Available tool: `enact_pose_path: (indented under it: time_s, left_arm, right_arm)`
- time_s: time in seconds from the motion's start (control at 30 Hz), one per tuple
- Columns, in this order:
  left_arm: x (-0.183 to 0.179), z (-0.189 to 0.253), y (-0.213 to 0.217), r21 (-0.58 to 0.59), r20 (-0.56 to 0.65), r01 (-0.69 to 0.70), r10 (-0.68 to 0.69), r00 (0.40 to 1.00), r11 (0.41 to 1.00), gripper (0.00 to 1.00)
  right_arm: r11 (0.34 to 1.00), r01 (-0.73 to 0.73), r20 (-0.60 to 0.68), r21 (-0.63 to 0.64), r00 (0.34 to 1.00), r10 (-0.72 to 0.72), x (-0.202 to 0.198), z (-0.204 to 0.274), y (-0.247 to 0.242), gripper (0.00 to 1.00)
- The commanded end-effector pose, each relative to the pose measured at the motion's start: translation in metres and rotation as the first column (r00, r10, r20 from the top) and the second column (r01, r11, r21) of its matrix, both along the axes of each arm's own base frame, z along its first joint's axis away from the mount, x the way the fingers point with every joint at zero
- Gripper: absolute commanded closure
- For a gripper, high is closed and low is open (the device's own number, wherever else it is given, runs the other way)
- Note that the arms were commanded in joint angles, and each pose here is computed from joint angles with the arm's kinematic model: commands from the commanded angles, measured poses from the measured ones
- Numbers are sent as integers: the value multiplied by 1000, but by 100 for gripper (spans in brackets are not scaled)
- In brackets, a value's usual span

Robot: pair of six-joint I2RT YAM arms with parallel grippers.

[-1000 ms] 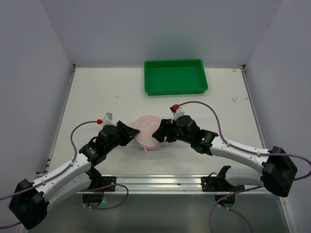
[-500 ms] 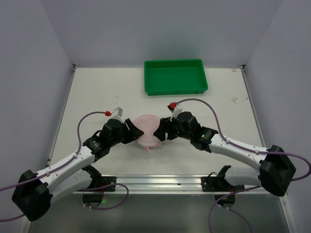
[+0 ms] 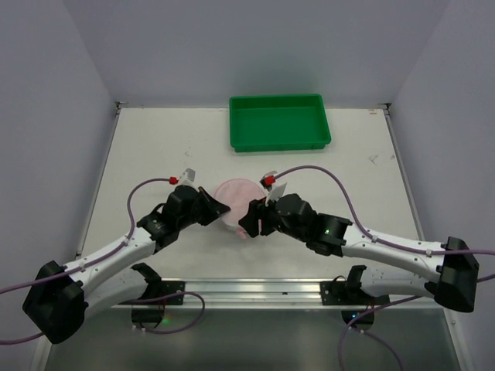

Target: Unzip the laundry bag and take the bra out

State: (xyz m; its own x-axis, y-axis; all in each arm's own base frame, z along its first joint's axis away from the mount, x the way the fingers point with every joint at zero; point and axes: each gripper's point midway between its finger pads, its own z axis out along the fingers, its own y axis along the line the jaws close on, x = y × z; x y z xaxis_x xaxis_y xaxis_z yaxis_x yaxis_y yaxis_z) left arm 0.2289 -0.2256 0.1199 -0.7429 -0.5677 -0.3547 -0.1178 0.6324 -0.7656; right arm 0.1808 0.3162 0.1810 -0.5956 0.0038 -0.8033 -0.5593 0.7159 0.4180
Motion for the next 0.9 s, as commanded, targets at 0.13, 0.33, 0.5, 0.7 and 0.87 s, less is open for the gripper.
enact_pose_path:
  time_s: [0.13, 0.33, 0.5, 0.7, 0.87]
  left_arm:
    - [29, 42, -6, -153, 43, -148, 156, 987, 977, 100]
    - [28, 38, -6, -153, 34, -158, 165, 986, 976, 100]
    - [29, 38, -5, -156, 33, -169, 176, 984, 973, 100]
    - [28, 40, -6, -166, 36, -159, 167, 985, 973, 100]
    - [26, 42, -9, -178, 35, -143, 152, 988, 974, 100]
  right_arm:
    - [993, 112, -11, -47, 994, -113, -6, 0, 15, 46]
    - [996, 46, -44, -80, 998, -50, -19, -16, 39, 50]
    - [995, 42, -77, -91, 996, -49, -21, -28, 43, 53]
    - [990, 54, -96, -133, 993, -67, -19, -42, 42, 54]
    - [989, 96, -91, -111, 990, -106, -4, -40, 39, 55]
